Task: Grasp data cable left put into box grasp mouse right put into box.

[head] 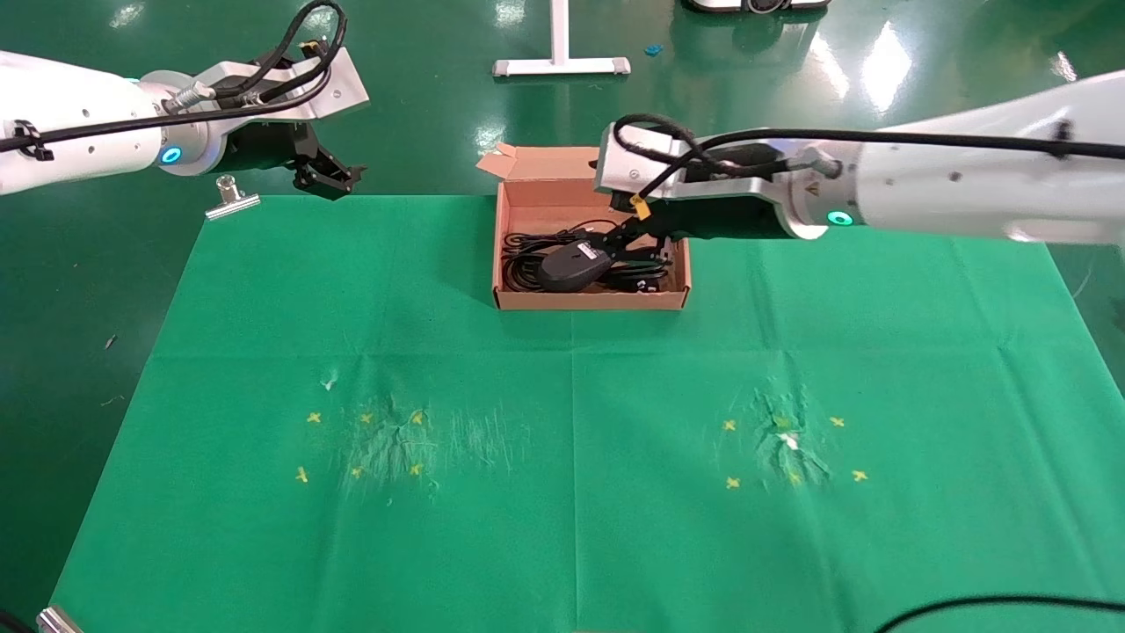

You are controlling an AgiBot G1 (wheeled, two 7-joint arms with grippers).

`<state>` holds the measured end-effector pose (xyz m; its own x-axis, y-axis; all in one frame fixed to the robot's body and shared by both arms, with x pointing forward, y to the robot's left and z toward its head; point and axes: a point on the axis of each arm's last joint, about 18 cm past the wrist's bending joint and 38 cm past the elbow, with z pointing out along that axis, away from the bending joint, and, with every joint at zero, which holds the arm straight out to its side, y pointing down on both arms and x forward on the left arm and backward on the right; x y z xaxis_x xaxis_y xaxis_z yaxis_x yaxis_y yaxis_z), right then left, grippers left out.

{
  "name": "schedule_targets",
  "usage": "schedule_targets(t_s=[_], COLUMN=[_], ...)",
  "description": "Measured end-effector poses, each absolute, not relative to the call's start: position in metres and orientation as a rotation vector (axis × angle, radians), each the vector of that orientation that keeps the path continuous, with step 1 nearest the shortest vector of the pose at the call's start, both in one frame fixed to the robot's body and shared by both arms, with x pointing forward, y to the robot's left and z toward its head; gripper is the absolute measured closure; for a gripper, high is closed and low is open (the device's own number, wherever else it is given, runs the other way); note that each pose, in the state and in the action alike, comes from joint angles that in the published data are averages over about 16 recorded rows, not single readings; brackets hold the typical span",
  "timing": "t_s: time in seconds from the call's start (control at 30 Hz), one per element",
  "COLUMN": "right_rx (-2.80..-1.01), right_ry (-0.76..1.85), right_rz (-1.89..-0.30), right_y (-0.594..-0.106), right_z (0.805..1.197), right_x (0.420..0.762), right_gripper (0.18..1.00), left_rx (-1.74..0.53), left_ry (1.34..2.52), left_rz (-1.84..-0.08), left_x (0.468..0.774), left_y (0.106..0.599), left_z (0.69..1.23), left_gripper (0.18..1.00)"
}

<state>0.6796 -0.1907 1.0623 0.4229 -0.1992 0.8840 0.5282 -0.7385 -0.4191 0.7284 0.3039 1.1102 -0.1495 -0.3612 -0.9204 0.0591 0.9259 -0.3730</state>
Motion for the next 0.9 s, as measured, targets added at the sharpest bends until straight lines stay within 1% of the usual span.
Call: schedule_targets(t_s=[0.3,0.47,0.67,0.9], right_rx=[-1.932,-1.892,-1.842,-1.783], right_ry=[-0.220,-0.197,-0.179,-0.169], right_rz=[-1.186,-1.095,-0.994,-0.886], right_y=[-0.212,-0.223,-0.237,-0.252], right_z=[1.037,1.025,1.014,1.004], right_x=[0.657,0.641,0.621,0.594], right_gripper=[0.398,0.307,0.236,0.195], left_rx=[-0.232,-0.232,-0.232,-0.232], left_ry=[1.686,1.686,1.686,1.686], left_rz=[-0.372,-0.372,-0.372,-0.372], left_x=[0.728,0.728,0.728,0.728], left_y=[0.304,0.304,0.304,0.304], left_z=[1.110,1.110,1.110,1.110], left_gripper=[0.184,0.184,0.184,0.184])
